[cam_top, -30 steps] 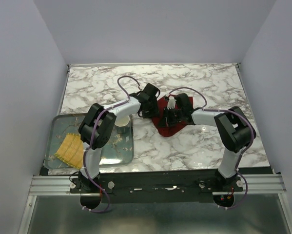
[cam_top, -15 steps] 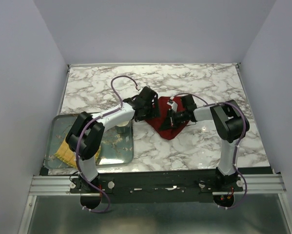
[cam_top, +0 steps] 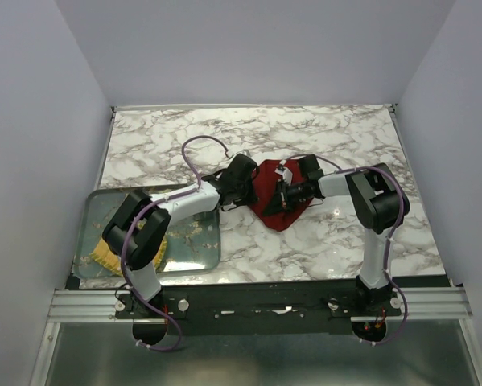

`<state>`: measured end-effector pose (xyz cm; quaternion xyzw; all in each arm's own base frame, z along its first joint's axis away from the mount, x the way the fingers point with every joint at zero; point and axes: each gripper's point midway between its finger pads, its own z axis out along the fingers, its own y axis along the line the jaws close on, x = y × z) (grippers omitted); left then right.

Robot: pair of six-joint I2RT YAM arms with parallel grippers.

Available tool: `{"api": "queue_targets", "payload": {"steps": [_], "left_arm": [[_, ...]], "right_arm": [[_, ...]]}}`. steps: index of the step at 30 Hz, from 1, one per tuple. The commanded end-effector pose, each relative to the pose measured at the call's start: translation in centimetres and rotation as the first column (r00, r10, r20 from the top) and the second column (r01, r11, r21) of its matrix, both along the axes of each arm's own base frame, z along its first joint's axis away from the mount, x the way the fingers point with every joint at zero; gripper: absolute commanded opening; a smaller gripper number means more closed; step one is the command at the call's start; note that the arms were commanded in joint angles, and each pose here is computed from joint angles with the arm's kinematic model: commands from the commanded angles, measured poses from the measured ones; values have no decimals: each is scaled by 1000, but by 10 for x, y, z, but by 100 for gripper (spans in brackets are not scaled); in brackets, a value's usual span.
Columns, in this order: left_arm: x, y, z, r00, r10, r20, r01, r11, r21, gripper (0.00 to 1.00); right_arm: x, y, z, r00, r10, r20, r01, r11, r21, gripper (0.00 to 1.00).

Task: Fold the napkin, place the utensils inside, and roll it up
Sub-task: Roll the napkin with the utensil

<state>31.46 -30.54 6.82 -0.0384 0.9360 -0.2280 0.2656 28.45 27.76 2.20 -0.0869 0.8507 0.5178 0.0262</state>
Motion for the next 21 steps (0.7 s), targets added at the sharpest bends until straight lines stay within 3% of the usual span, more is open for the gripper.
{"api": "queue_targets", "payload": {"steps": [1,10,14,21], "left_arm": [[10,-23,28,997,-37,71,45,993,-113,11],[21,-12,-11,1000,-15,12,15,997,-75,4],[24,6,-41,1000,6,-14,-6,1000,2,2],[25,25,-70,999,27,-40,-24,997,69,1]], "right_arm": [[-6,-10,-24,998,-9,-61,3,995,-100,0],[-3,-11,-18,999,-5,-42,0,993,-120,1],[-1,-12,-18,1000,11,-27,-15,990,-139,3],[19,-19,2,997,50,51,-38,974,-224,14]]}}
